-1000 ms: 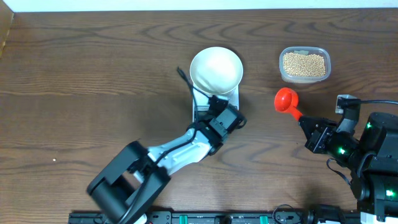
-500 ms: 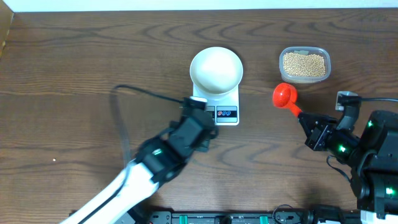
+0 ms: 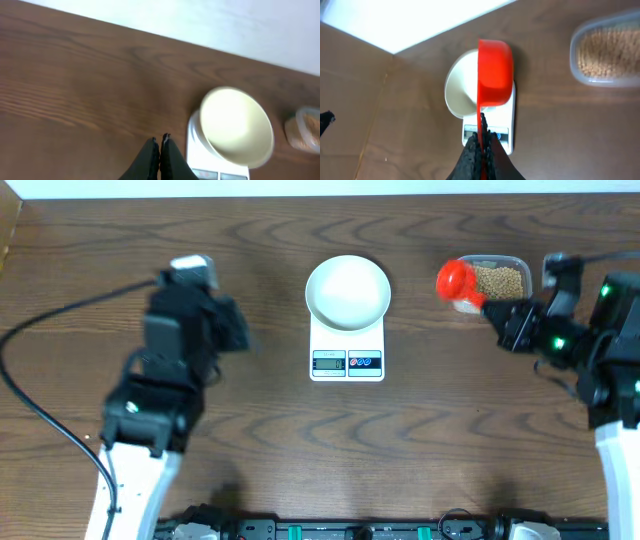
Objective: Scoop item into bowl and weigh 50g on scale
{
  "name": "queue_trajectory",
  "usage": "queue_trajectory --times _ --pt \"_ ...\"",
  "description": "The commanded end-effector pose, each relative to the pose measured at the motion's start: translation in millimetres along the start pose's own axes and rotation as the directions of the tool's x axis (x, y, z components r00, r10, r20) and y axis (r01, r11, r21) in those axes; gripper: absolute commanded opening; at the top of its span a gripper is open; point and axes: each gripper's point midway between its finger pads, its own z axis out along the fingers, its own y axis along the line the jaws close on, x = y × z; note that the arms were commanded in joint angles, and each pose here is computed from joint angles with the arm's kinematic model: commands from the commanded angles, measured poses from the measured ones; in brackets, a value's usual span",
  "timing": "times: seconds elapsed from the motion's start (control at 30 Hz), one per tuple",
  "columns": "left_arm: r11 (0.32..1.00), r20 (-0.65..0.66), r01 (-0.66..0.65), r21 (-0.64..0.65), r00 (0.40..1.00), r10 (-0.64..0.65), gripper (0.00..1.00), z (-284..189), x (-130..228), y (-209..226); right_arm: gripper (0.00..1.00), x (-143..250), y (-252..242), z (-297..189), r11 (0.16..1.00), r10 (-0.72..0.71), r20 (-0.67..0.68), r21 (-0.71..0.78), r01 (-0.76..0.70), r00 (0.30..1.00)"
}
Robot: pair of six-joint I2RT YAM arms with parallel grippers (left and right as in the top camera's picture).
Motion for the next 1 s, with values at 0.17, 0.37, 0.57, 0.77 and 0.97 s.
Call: queue_trajectory --times 0.17,0.37,0.57,0.77,0.97 --pt "0.998 -0.072 0.066 -0.013 0.995 -0.067 0.07 42.2 -10.1 37.2 0.01 -36.7 -19.5 -3.2 0.985 -0.06 0.043 0.162 0.052 0.997" --pt "0.994 -0.087 0.08 0.07 0.993 -0.074 0.08 57.0 -32.6 18.9 0.01 -51.2 -11.8 -7.3 0.989 -0.005 0.078 0.151 -0.007 0.997" --pt "0.995 -0.116 0.046 0.085 0.993 -0.036 0.07 59.8 -53.9 10.7 0.01 -61.4 -6.3 -13.8 0.984 0.043 0.063 0.17 -0.053 0.997" --pt "0.961 -0.235 -0.008 0.275 0.969 0.075 0.07 49.5 -24.8 -17.9 0.01 -66.9 -13.3 -18.3 0.968 0.066 0.042 0.239 -0.074 0.997" --pt "0.908 -0.379 -0.149 0.391 0.873 0.306 0.07 28.6 31.1 -26.4 0.01 -64.2 -26.7 -22.0 0.946 0.071 0.044 0.314 -0.081 0.997"
